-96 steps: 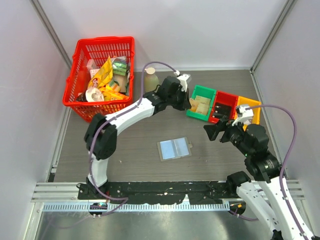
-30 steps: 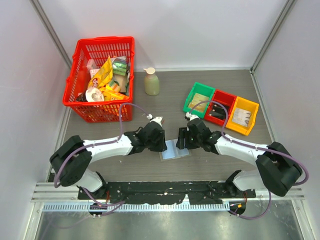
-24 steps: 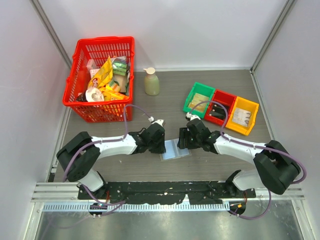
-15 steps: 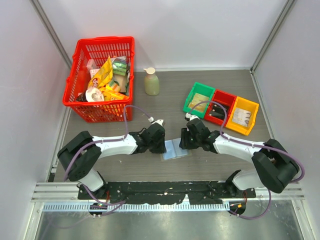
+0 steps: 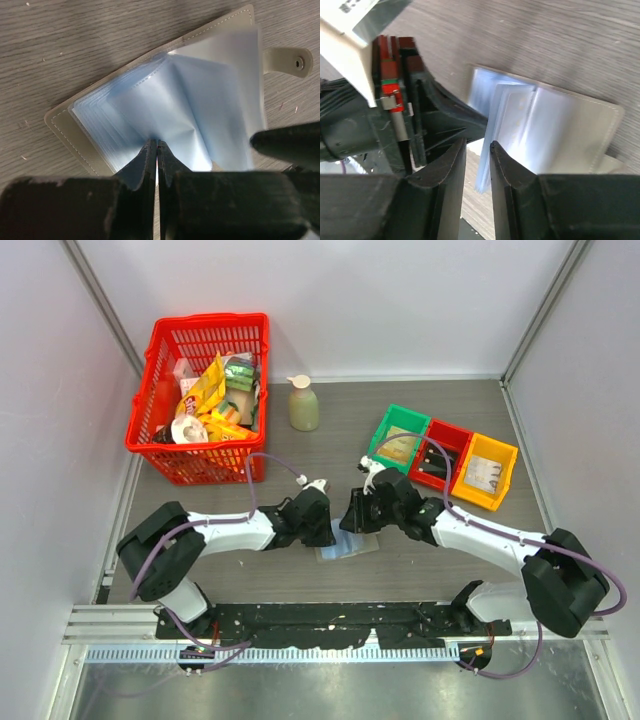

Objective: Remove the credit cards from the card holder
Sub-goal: Remove the credit card from the card holder.

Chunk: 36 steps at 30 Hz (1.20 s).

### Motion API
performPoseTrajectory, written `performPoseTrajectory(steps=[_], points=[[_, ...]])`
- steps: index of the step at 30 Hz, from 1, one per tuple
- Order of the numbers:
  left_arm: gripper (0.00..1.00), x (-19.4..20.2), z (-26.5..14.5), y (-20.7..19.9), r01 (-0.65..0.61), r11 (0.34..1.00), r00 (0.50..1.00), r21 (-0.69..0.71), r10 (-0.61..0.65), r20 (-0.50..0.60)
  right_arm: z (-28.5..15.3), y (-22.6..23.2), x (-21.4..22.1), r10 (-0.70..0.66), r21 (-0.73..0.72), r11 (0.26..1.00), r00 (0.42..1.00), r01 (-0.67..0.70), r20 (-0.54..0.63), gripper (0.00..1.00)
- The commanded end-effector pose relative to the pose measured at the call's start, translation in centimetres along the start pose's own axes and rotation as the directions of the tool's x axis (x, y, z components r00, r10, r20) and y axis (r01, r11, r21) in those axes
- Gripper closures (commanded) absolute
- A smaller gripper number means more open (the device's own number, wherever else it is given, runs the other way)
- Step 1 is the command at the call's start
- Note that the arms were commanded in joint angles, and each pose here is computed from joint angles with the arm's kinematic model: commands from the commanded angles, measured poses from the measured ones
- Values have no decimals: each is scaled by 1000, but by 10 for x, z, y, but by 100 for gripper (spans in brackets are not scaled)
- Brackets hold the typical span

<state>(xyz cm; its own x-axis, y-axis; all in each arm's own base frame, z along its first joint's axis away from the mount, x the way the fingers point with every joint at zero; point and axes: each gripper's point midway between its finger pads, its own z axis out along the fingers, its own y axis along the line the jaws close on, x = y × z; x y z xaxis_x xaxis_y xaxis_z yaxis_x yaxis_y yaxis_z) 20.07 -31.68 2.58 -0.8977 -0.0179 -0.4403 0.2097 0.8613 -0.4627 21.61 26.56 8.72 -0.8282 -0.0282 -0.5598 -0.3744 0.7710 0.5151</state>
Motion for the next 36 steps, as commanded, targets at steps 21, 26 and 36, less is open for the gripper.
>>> performPoseTrajectory(steps=[21,26,36], points=[[81,-15,-33,6,25,1000,992,-3,-25,124,2,-39,-12,-61,251,967,996,42,68,47],[78,-8,-23,13,11,999,997,-50,-7,79,13,-51,0,-51,284,958,998,41,28,40],[89,11,-13,28,26,996,999,-85,-24,23,24,-55,14,-46,270,962,999,50,-19,38]])
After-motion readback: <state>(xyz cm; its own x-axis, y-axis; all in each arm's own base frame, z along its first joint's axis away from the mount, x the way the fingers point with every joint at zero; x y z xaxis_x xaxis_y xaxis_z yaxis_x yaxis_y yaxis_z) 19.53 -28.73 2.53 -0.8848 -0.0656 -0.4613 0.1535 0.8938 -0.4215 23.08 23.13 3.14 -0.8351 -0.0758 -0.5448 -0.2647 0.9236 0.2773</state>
